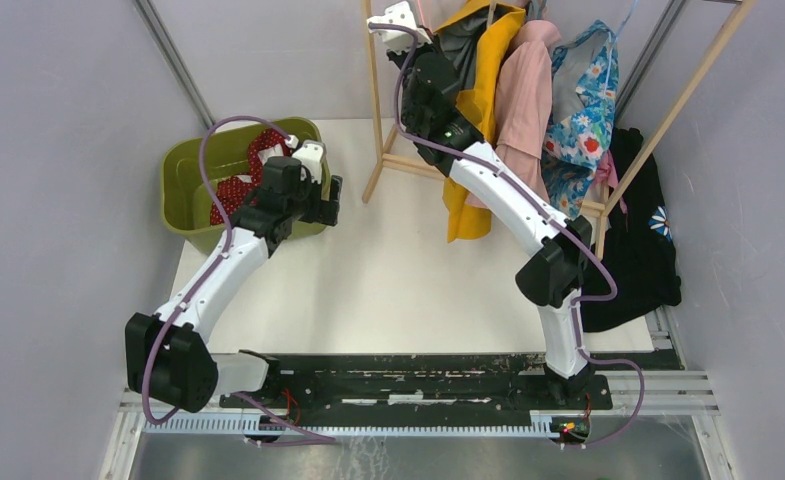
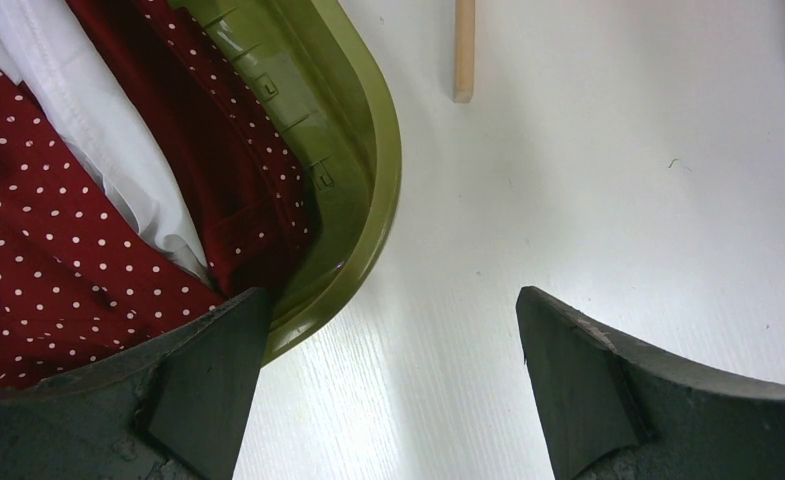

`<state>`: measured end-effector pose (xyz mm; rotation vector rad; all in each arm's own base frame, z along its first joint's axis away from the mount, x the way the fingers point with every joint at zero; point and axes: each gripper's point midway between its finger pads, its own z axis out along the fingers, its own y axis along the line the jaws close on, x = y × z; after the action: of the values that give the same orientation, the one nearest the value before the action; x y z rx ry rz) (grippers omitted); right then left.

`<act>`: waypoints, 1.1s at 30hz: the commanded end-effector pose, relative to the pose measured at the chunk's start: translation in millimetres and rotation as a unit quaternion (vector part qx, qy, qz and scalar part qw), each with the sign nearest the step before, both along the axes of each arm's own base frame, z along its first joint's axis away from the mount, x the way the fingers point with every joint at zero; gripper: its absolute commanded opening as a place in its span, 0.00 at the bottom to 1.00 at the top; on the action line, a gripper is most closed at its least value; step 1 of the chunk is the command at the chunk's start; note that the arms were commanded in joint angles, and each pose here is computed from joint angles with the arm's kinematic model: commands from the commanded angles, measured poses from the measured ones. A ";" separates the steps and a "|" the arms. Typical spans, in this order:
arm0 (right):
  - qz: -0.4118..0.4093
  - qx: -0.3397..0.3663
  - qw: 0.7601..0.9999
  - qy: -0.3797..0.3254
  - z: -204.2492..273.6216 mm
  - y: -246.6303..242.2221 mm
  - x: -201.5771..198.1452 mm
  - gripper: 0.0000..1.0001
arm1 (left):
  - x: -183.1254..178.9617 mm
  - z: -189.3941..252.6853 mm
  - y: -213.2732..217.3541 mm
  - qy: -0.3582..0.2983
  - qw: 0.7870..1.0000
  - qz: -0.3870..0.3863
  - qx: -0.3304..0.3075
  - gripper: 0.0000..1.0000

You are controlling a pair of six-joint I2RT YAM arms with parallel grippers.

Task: Remove the skirt from the hanger
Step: Place the hanger at the clothesline.

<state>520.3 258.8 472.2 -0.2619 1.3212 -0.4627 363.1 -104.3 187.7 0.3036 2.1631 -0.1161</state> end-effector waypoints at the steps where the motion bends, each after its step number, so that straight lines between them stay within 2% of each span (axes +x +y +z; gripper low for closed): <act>1: -0.024 0.022 0.999 -0.021 12.4 -16.1 3.4 0.01 | 0.8 15.9 0.2 -0.035 0.999 -0.014 0.014 0.99; 15: -0.053 -0.009 0.998 0.015 -28.9 -23.2 21.0 0.01 | -1.4 7.5 2.5 -0.028 0.999 -0.012 0.019 0.99; 20: -0.060 -0.006 0.998 0.017 -30.2 -26.7 18.2 0.01 | -1.2 6.1 1.8 -0.028 0.999 -0.012 0.018 0.99; 33: -0.044 0.007 0.998 -0.037 28.6 -27.4 -8.0 0.01 | -0.1 10.7 -0.3 -0.034 0.999 -0.016 0.018 0.99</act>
<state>534.5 244.7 461.1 -0.2132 1.3048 -0.5202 360.6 -105.4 182.6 0.3377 2.1541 -0.1052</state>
